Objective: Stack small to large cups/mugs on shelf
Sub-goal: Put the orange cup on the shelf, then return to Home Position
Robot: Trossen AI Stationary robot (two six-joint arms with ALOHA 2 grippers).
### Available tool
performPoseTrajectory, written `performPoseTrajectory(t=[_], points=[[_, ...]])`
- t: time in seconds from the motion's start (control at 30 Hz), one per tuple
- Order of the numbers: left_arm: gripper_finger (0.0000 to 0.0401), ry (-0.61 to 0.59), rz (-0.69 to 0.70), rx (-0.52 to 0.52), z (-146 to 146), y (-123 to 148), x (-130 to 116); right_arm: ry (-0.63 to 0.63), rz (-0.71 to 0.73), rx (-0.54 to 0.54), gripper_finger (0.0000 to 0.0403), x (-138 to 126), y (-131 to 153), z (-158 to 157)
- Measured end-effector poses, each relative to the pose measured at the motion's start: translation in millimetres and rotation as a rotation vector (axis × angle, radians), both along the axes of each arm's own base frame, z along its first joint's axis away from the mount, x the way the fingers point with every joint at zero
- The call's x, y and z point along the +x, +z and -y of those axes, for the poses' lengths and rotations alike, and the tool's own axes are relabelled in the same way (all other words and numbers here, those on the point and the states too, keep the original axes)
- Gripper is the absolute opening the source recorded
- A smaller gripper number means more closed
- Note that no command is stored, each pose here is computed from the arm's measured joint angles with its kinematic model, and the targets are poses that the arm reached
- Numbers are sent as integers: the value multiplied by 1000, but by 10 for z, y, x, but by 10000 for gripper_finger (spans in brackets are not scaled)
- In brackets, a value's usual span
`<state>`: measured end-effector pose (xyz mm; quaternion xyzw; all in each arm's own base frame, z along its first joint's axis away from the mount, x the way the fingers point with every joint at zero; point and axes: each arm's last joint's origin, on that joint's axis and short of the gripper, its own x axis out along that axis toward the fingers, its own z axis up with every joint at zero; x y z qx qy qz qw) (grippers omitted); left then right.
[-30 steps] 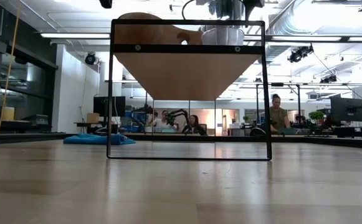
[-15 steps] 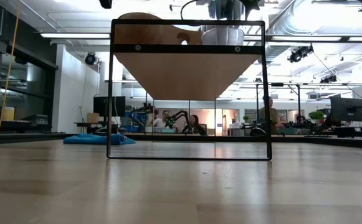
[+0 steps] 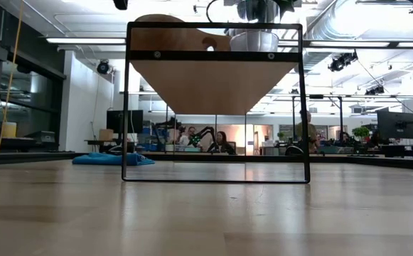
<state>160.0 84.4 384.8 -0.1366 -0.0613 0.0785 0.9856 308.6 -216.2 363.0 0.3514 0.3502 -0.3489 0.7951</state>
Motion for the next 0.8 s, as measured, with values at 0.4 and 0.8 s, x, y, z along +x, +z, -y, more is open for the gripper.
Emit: performPoseTrajectory(t=[0.4,0.8], points=[[207,0,0,0,0,0,0,-21,47,-20,77,14,33,41],[207,0,-1,0,1,-1,0,19,70,-140,77,-145,277,-20]])
